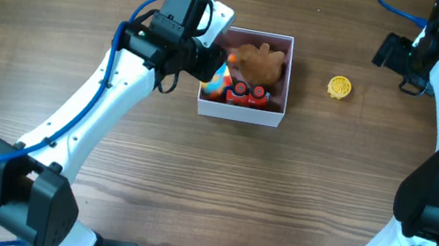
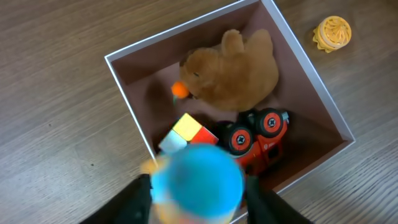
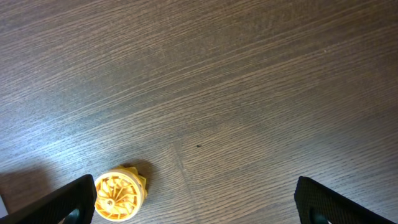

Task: Pack container
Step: 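Carry the duck into the box with the left gripper and release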

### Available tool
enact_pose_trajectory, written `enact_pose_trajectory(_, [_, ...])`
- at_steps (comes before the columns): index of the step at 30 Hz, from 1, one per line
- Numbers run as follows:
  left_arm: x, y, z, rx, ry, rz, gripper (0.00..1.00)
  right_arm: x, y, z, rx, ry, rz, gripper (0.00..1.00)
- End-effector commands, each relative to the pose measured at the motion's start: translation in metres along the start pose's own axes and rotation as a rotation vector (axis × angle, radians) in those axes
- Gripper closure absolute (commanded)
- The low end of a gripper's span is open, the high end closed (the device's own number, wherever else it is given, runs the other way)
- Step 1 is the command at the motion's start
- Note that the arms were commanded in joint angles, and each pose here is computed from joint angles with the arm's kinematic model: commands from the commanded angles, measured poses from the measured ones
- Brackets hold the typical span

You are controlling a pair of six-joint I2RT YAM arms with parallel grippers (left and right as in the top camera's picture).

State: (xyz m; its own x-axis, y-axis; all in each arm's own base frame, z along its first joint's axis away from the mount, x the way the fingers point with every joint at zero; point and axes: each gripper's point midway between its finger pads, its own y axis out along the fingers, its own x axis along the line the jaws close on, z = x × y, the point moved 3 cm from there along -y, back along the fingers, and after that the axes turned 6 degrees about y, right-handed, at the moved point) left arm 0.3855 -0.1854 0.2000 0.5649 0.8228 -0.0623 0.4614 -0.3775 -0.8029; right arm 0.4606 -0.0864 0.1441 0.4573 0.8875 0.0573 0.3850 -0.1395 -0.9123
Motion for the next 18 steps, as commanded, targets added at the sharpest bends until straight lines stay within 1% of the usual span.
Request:
enact_pose_trajectory(1, [-0.003, 0.002, -0.004, -0.008, -0.004, 0.023, 0.47, 0.001, 0.003, 0.002, 0.007, 0.007, 0.004, 0.00])
enact_pose_trajectory(2, [-0.003, 0.002, -0.004, -0.008, -0.004, 0.024, 0.44, 0.001, 0.003, 0.002, 0.007, 0.007, 0.004, 0.00])
enact_pose_trajectory(5, [-0.004, 0.002, -0.007, -0.022, -0.002, 0.037, 0.43, 0.001, 0.003, 0.002, 0.007, 0.007, 0.004, 0.00])
enact_pose_trajectory(7, [-0.004, 0.002, -0.010, -0.037, 0.001, 0.038, 0.37, 0.001, 0.003, 0.002, 0.007, 0.007, 0.004, 0.00])
enact_pose_trajectory(8, [-0.004, 0.002, -0.012, -0.044, 0.002, 0.037, 0.36, 0.001, 0.003, 0.002, 0.007, 0.007, 0.004, 0.00])
enact_pose_trajectory(10, [0.000, 0.001, -0.013, -0.049, -0.001, 0.021, 0.42, 0.001, 0.003, 0.002, 0.007, 0.007, 0.004, 0.00])
enact_pose_trajectory(11, [0.003, 0.001, -0.013, -0.048, -0.006, 0.007, 0.41, 0.001, 0.003, 0.002, 0.007, 0.007, 0.004, 0.00])
enact_pose_trajectory(12, [0.010, 0.001, -0.012, -0.045, -0.033, -0.028, 0.26, 0.001, 0.003, 0.002, 0.007, 0.007, 0.004, 0.00])
enact_pose_trajectory(13, [0.017, 0.000, -0.011, -0.042, -0.057, -0.057, 0.00, 0.001, 0.003, 0.002, 0.007, 0.007, 0.004, 0.00])
enact_pose_trajectory(15, [0.034, -0.002, -0.008, -0.040, -0.112, -0.117, 0.00, 0.001, 0.003, 0.002, 0.007, 0.007, 0.004, 0.00])
enact_pose_trajectory(17, [0.060, -0.007, -0.004, -0.039, -0.180, -0.189, 0.00, 0.001, 0.003, 0.002, 0.007, 0.007, 0.004, 0.00])
enact_pose_trajectory(18, [0.077, -0.011, 0.001, -0.039, -0.254, -0.243, 0.00, 0.001, 0.003, 0.002, 0.007, 0.007, 0.004, 0.00])
